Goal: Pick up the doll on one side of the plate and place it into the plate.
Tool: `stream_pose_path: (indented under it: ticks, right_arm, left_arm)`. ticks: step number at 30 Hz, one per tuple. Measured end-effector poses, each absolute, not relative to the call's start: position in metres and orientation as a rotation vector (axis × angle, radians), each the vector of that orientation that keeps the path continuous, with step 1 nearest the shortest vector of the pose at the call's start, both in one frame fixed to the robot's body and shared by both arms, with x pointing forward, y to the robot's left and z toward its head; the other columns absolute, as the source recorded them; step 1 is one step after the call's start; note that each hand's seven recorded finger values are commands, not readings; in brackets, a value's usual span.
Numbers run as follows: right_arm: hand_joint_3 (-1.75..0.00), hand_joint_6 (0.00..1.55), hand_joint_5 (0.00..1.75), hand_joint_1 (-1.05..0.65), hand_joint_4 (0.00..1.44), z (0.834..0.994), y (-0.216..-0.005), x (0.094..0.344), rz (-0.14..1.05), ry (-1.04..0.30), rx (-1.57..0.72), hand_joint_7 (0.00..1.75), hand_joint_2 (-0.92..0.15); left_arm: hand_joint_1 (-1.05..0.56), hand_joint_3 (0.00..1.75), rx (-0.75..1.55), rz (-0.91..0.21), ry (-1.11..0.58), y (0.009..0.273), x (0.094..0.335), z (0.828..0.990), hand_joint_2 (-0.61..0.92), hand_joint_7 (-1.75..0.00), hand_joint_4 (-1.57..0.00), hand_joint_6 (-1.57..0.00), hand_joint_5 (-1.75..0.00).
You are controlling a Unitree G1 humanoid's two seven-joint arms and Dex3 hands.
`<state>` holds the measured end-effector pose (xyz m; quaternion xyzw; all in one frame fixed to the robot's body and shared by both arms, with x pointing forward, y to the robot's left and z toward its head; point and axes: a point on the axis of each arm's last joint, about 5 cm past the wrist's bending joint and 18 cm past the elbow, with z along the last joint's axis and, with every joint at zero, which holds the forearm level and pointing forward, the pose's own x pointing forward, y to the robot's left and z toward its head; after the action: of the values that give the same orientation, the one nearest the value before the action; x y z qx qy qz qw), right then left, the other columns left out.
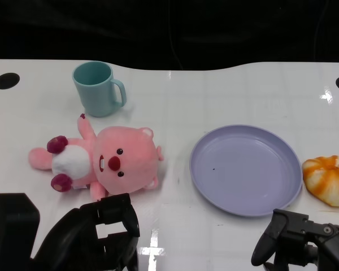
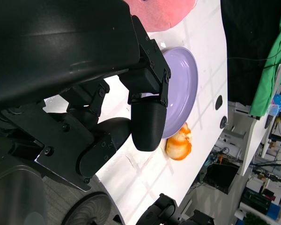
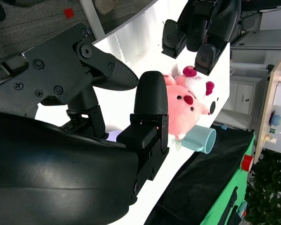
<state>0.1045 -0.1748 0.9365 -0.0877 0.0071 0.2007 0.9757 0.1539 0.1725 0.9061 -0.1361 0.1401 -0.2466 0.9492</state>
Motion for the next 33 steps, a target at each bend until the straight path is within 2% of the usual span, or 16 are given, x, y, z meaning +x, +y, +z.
stream_pose_path:
  ticks: [33]
  right_arm:
    - [-1.08,0.58,1.73,-0.19,0.64,0.9371,-0.1746,0.1046,0.405,0.011,-0.178,1.43,-0.55]
  left_arm:
    - [-0.20,1.26,-0.278,-0.500,0.284,0.1724,0.1540,0.9059,0.45,-1.53,-0.81,-0.75,-1.75]
